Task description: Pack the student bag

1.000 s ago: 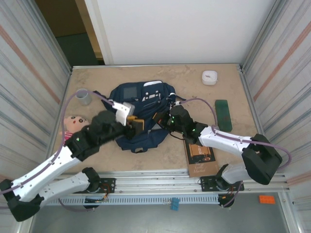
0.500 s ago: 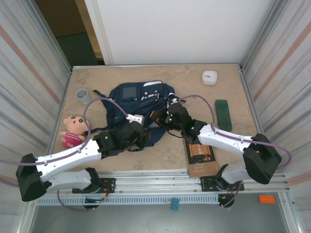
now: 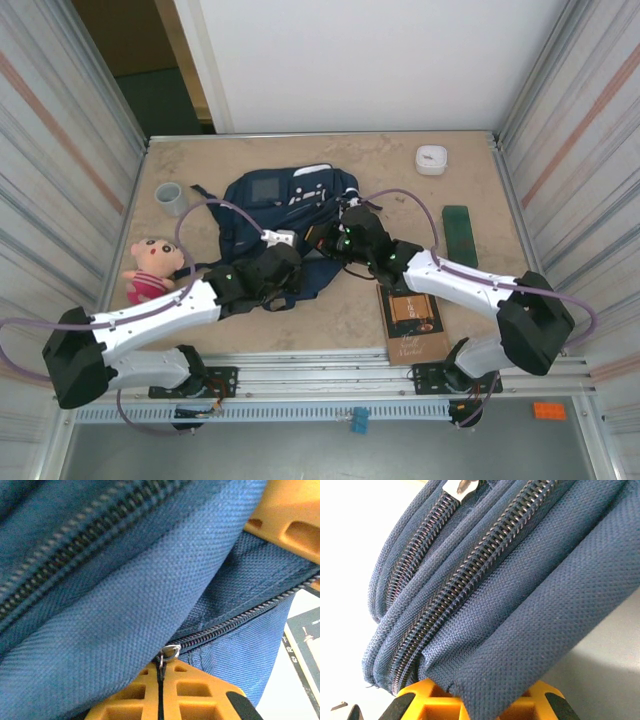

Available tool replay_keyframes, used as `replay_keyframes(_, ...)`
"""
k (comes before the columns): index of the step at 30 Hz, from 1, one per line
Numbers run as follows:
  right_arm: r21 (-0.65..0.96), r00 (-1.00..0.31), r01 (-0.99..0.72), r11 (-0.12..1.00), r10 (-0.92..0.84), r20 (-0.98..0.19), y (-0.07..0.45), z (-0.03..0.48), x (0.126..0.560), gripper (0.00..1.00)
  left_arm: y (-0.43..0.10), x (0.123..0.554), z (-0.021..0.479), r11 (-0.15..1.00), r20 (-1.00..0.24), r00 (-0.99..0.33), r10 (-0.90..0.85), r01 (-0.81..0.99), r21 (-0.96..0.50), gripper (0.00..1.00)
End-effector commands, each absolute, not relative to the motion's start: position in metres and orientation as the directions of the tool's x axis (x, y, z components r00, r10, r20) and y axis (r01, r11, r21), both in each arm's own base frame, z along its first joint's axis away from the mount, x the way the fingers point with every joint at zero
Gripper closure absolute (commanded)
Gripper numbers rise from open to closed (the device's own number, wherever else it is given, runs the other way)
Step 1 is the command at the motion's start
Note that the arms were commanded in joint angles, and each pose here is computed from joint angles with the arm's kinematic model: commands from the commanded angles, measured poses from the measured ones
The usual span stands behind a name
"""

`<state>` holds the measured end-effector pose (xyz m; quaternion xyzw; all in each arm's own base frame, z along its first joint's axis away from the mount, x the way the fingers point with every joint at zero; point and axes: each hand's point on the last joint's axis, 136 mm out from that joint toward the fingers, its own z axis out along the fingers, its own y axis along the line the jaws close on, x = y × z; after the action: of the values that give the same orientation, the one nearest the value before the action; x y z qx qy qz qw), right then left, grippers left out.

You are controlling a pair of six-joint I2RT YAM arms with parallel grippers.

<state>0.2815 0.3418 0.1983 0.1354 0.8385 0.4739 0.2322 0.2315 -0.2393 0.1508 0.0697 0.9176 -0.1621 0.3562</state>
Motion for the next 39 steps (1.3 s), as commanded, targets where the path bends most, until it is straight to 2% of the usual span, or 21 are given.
replay_keyframes(1,0.883,-0.875,-0.082,0.462,0.39,-0.286,0.355,0.23,0.283,1.0,-0.232,0.233,0.157,0.919,-0.684,-0.729,-0.004,0.267,-0.29,1.0)
replay_keyframes(5,0.87,-0.885,-0.116,0.48,0.347,-0.31,0.352,0.221,0.284,1.0,-0.225,0.226,0.16,0.878,-0.659,-0.751,-0.044,0.285,-0.384,1.0)
replay_keyframes(13,0.849,-0.893,-0.174,0.498,0.283,-0.349,0.343,0.223,0.285,1.0,-0.2,0.216,0.158,0.848,-0.627,-0.775,-0.086,0.274,-0.454,1.0)
replay_keyframes(19,0.872,-0.905,-0.203,0.445,0.255,-0.341,0.331,0.24,0.297,1.0,-0.198,0.205,0.159,0.84,-0.648,-0.761,0.029,0.369,-0.397,1.0)
replay_keyframes(23,0.883,-0.911,-0.212,0.419,0.243,-0.334,0.318,0.255,0.306,1.0,-0.186,0.205,0.153,0.872,-0.653,-0.754,0.075,0.367,-0.324,1.0)
replay_keyframes(28,0.881,-0.923,-0.209,0.423,0.213,-0.321,0.304,0.263,0.317,1.0,-0.182,0.209,0.157,0.883,-0.669,-0.741,0.062,0.353,-0.31,1.0)
replay_keyframes(33,0.886,-0.937,-0.19,0.423,0.191,-0.292,0.299,0.259,0.328,1.0,-0.186,0.214,0.159,0.876,-0.67,-0.742,-0.012,0.316,-0.365,1.0)
replay_keyframes(39,0.892,-0.951,-0.168,0.419,0.17,-0.258,0.3,0.255,0.339,1.0,-0.191,0.216,0.171,0.857,-0.708,-0.706,-0.009,0.359,-0.37,1.0)
